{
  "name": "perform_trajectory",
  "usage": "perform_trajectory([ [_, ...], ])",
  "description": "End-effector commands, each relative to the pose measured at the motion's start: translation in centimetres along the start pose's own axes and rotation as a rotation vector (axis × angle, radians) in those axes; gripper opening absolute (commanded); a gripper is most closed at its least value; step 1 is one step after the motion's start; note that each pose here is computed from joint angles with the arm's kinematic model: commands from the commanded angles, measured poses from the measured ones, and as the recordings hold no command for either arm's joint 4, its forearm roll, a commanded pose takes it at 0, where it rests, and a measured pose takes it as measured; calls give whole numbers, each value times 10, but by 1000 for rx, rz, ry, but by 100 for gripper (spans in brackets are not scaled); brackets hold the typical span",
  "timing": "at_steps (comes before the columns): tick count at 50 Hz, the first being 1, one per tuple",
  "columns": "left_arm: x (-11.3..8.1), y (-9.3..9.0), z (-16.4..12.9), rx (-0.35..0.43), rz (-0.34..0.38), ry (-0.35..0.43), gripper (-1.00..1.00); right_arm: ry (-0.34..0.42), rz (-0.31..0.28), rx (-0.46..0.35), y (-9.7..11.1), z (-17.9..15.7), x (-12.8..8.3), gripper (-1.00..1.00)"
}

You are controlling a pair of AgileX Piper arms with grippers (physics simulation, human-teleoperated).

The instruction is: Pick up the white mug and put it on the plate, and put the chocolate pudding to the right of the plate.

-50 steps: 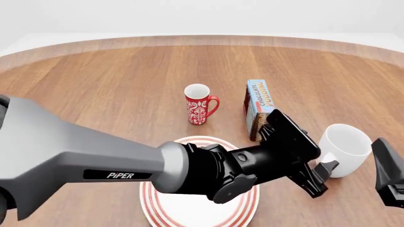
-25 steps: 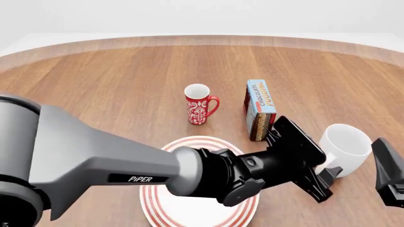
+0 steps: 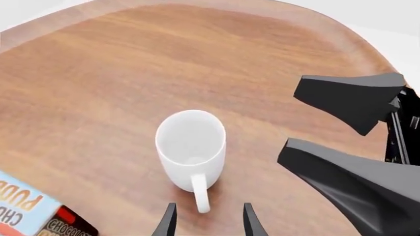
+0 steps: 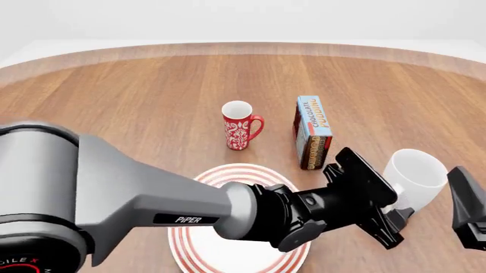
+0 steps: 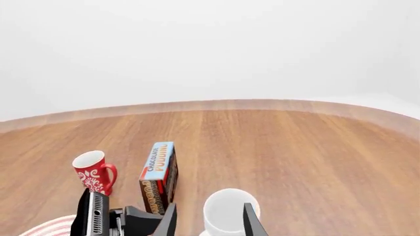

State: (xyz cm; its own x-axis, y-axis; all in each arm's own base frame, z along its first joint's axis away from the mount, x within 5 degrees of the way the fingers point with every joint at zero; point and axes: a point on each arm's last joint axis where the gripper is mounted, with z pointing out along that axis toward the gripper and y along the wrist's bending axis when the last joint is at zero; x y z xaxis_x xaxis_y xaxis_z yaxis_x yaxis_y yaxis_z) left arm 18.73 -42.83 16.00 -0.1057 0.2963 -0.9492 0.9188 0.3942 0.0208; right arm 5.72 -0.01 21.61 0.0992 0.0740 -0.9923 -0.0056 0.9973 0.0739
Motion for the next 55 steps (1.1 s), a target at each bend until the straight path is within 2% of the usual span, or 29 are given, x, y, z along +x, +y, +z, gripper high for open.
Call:
perform_trajectory([
  [1, 4, -2, 7, 3, -5, 11, 100, 0, 4, 1, 0, 0, 0, 100],
  [24, 11, 2, 18, -5, -17, 30, 100, -2, 15, -1, 0, -2, -6, 100],
  [36, 15, 2, 25, -4, -23, 38, 100, 2, 21, -2, 0, -1, 0, 100],
  [55, 20, 1, 34, -1, -26, 52, 100, 1, 24, -2, 0, 14, -2, 100],
])
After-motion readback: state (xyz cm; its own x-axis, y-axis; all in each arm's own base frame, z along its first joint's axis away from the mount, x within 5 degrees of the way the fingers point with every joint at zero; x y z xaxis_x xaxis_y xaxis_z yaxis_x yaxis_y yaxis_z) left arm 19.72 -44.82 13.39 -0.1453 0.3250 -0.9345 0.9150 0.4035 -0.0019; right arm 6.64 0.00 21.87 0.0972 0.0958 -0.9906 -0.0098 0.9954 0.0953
